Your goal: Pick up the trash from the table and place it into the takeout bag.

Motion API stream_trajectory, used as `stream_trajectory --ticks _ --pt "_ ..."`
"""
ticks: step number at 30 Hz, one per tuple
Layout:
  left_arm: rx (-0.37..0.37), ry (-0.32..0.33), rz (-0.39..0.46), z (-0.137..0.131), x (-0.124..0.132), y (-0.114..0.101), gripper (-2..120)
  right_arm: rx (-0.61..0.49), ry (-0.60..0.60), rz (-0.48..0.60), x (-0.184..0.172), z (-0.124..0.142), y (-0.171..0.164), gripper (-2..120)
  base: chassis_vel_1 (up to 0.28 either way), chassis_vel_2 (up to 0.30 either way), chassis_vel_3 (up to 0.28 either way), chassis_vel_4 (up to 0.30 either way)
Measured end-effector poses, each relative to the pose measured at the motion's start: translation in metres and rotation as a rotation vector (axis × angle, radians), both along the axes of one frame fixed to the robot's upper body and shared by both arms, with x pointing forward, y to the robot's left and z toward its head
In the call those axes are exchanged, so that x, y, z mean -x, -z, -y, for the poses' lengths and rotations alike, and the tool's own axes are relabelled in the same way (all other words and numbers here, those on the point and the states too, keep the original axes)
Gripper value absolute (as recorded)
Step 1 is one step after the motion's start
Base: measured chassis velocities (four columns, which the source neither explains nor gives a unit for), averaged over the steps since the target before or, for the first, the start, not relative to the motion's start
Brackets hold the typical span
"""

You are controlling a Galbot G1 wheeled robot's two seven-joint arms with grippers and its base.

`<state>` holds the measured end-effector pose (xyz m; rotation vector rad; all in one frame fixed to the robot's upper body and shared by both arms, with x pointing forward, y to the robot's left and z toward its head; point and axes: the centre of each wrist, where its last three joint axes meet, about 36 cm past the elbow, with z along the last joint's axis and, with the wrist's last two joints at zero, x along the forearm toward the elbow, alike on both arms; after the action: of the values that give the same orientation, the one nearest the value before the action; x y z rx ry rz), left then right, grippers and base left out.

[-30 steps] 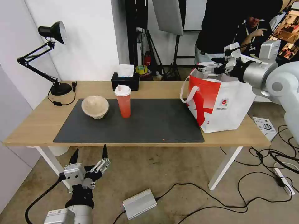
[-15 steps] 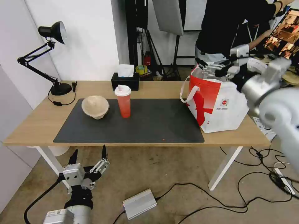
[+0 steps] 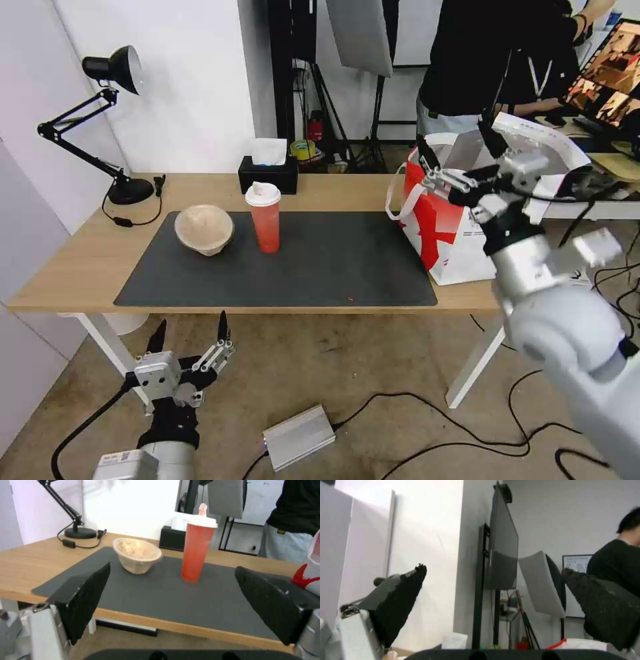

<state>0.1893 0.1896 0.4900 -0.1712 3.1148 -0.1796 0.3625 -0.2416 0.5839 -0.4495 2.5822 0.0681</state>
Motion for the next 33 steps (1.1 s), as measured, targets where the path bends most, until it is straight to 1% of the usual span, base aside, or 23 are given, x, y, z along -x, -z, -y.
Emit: stream_trajectory --ticks 2,4,14,18,24,28,30,33 --pt "-0.001 0.001 0.004 0.000 0.001 0.000 100 -0.025 0.001 0.015 0.017 -0.010 0.014 100 0.000 0.000 0.000 0.000" --pt "-0.001 0.002 0.004 0.000 0.001 0.000 100 -0.042 0.000 0.030 0.028 -0.016 0.021 100 0.000 0.000 0.000 0.000" --pt "-0.003 0.004 0.004 0.001 0.001 0.001 100 -0.067 0.020 0.022 0.053 -0.031 0.040 100 0.000 0.000 0.000 0.000" --pt "-0.003 0.004 0.006 0.001 0.001 0.000 100 -0.065 0.031 -0.005 0.068 -0.040 0.056 100 0.000 0.000 0.000 0.000" --pt "-0.003 0.003 0.006 0.001 0.001 0.000 100 -0.063 0.048 -0.019 0.076 -0.046 0.069 100 0.000 0.000 0.000 0.000" --pt "-0.002 0.003 0.007 0.001 0.001 0.000 100 -0.054 0.076 -0.056 0.089 -0.055 0.084 100 0.000 0.000 0.000 0.000" --pt "-0.002 0.003 0.007 0.001 0.001 0.000 100 -0.053 0.079 -0.060 0.090 -0.056 0.086 100 0.000 0.000 0.000 0.000" --pt "-0.001 0.003 0.010 0.000 0.001 0.000 100 -0.053 0.104 -0.102 0.100 -0.062 0.097 100 0.000 0.000 0.000 0.000"
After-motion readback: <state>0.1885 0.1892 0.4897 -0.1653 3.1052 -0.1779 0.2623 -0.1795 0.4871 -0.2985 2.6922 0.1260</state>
